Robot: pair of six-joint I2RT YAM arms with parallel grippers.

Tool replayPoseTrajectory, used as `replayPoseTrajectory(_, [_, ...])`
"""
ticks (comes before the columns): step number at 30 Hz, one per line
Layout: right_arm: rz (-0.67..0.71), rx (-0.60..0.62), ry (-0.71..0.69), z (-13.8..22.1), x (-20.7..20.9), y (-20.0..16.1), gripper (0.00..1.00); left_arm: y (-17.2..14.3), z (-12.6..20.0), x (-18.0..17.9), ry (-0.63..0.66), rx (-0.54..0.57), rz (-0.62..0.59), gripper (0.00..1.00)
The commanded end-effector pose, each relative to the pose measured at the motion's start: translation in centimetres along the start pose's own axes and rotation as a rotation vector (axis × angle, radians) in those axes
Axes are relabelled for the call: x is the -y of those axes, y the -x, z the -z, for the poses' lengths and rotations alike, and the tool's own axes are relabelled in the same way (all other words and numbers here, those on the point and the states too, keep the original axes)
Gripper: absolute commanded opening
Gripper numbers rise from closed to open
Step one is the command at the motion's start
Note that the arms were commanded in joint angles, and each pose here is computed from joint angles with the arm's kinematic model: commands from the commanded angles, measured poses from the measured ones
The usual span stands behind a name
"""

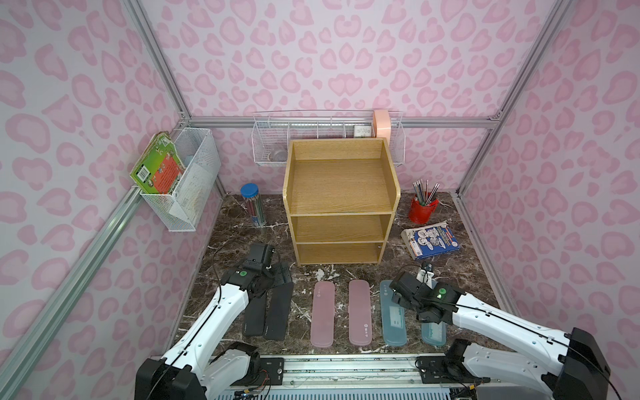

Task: Place the pencil cases on the shelf according to color
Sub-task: Adjust the pencil case at the center of the board.

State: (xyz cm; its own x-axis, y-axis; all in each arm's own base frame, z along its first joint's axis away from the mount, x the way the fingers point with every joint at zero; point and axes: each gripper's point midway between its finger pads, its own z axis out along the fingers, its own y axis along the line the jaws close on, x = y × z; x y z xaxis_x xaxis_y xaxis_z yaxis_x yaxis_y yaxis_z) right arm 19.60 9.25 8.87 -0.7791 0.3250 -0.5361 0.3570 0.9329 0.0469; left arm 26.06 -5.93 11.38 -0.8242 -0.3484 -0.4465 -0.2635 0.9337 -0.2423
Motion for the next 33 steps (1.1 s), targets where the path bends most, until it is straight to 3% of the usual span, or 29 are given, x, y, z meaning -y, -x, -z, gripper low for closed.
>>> replayPoseTrajectory(1, [-0.044, 0.001, -0.159, -0.7, 4.3, 0.6, 1.0, -0.3, -0.1, 0.7, -0.042, -0.008, 0.02, 0.97])
replayPoseTrajectory(8, [-0.077, -0.011, -0.164, -1.8, 5.1, 1.1, 1.0, -0.7, 0.1, 2.0, -0.093, -0.02, 0.009, 0.97])
replayPoseTrajectory(12, [-0.061, -0.056, -0.14, -3.6, 4.6, -0.4, 1.0, -0.8, 0.1, 2.3, -0.113, -0.021, 0.008, 0.97])
replayPoseTrajectory(18, [-0.026, -0.137, -0.124, -5.8, 2.7, -1.8, 1.0, -0.7, 0.4, 2.6, -0.127, -0.014, 0.005, 0.97])
replayPoseTrajectory(24, [0.022, -0.136, -0.094, -6.6, -0.8, -0.9, 1.0, -0.5, 0.6, 2.5, -0.123, -0.013, 0.002, 0.97])
replayPoseTrajectory(29, [0.074, -0.099, -0.126, -5.9, -2.1, 0.6, 1.0, -0.5, 0.9, 2.4, -0.122, -0.007, 0.009, 0.97])
replayPoseTrajectory(33, [0.037, -0.053, -0.185, -4.1, 0.1, 1.5, 1.0, -0.6, 1.0, 2.6, -0.135, -0.006, 0.012, 0.97])
